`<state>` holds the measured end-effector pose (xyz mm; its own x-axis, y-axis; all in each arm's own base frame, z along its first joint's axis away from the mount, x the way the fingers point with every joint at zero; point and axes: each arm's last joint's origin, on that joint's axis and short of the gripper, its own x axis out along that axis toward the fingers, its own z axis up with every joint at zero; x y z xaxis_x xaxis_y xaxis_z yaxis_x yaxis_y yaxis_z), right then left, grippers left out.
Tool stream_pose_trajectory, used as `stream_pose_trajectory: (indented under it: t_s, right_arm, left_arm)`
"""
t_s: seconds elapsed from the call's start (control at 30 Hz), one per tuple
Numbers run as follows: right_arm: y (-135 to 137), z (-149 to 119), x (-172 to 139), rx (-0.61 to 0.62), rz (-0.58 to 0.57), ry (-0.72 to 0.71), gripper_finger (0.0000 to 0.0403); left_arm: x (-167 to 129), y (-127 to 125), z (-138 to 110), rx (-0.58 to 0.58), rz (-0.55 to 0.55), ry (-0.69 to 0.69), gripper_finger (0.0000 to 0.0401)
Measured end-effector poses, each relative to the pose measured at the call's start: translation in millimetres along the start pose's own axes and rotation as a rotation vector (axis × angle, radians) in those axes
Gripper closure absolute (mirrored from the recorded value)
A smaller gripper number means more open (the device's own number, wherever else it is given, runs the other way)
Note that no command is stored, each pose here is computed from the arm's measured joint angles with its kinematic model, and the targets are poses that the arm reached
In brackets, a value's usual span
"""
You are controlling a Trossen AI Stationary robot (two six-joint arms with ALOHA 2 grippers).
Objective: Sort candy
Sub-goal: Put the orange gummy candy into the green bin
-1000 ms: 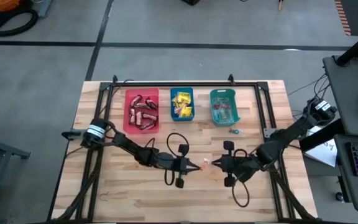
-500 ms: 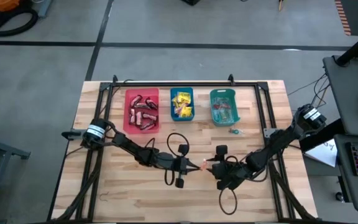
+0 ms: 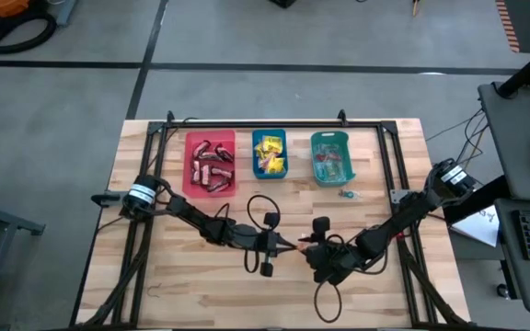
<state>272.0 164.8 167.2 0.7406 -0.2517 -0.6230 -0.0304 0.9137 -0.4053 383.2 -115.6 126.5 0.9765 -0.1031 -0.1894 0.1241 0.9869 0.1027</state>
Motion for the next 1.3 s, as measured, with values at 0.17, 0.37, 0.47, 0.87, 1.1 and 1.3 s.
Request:
stream_pose_trajectory:
  t_s: [0.17, 0.37, 0.47, 0.87, 1.1, 1.3]
  right_arm:
    - [-2.3, 1.5, -3.9, 0.008, 0.022, 0.0, 0.0366]
    - [-3.6, 2.4, -6.0, 0.011, 0.031, -0.002, 0.0387]
    - [-6.5, 2.8, -7.3, 0.014, 0.028, 0.002, 0.0391]
    - [-96.0, 9.4, -11.6, 0.252, -0.173, 0.235, 0.0391]
    - [-185.7, 7.9, -5.4, 0.394, -0.381, 0.378, 0.0391]
    - [-258.5, -13.0, 1.1, 0.566, -0.454, 0.468, 0.039]
  left_arm:
    - [-0.1, 0.4, 0.4, -0.024, 0.002, -0.001, 0.0401]
    - [-0.8, 1.0, 2.9, -0.053, 0.003, -0.003, 0.0378]
    - [-2.9, 1.9, 7.2, -0.05, 0.003, 0.012, 0.0342]
    - [-36.2, 12.4, 43.5, -0.011, 0.026, 0.213, 0.0235]
    - [-62.8, 20.9, 61.6, -0.067, 0.141, 0.329, 0.024]
    - [-77.3, 20.6, 66.4, -0.113, 0.164, 0.387, 0.0244]
